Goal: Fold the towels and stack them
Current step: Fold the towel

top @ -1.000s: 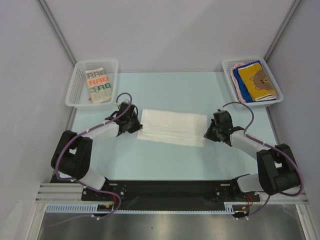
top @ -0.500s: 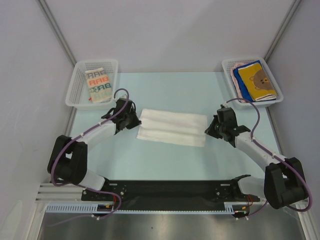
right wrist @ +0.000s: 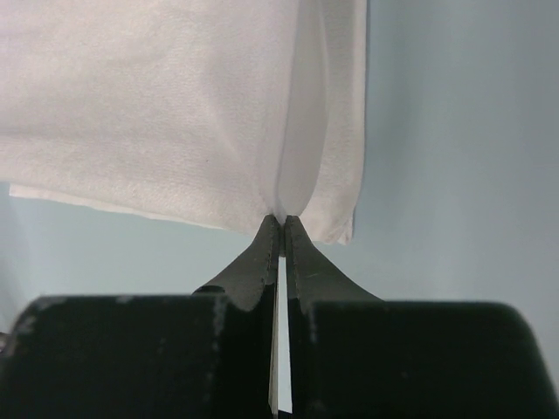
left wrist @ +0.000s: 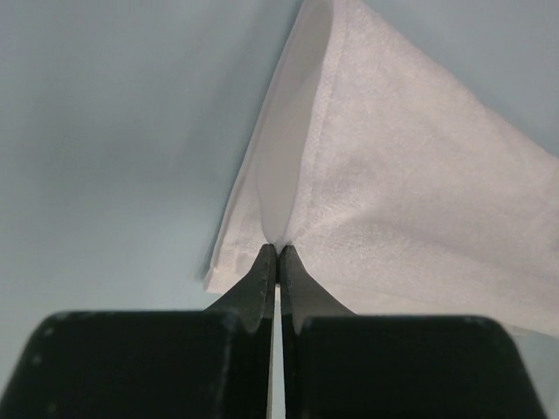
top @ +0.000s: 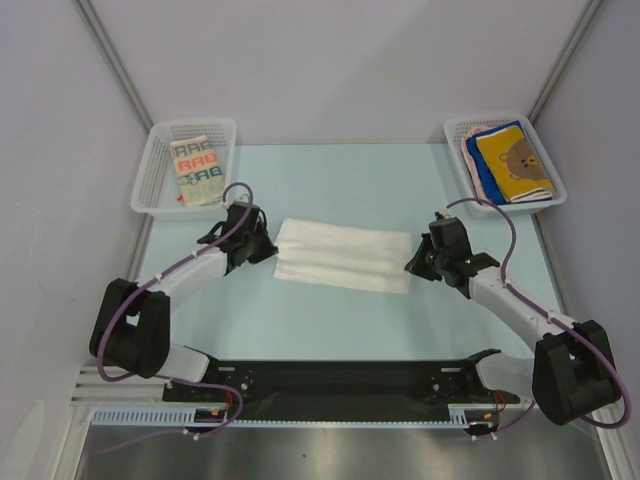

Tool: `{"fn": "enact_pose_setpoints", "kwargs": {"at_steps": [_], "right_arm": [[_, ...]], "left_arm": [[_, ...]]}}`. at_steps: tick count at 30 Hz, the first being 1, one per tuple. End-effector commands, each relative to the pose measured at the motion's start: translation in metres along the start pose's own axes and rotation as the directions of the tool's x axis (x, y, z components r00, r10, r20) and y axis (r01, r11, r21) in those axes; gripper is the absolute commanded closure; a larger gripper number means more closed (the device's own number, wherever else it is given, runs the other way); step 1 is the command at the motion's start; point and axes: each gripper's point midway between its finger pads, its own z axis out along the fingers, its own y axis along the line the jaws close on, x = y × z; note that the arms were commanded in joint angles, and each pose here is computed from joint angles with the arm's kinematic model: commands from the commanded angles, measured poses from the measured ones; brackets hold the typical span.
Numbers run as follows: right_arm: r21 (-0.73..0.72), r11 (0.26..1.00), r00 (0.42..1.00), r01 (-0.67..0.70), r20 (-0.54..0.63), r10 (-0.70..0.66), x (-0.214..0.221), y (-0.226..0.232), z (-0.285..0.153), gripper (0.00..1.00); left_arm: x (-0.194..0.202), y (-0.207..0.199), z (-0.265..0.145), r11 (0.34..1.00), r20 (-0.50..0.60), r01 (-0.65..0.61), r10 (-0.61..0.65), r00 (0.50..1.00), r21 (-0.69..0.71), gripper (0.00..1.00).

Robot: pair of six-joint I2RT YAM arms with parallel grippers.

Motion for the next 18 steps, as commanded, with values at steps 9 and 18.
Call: {"fn": "enact_pose_setpoints", "kwargs": {"at_steps": [9, 18], "right_arm": [[-0.003, 1.0, 1.0, -0.001, -0.013, 0.001, 0.015, -0.001, 0.001, 1.0], [0.02, 1.0, 0.999, 0.001, -0.04, 0.0, 0.029, -0.011, 0.008, 1.0]], "left_arm": [[0.005, 0.008, -0.006, 1.0, 0.014, -0.014, 0.013, 1.0, 0.021, 1.0], [0.009, 0.01, -0.003, 1.0, 0.007, -0.017, 0.016, 1.0, 0.024, 1.0]]}}
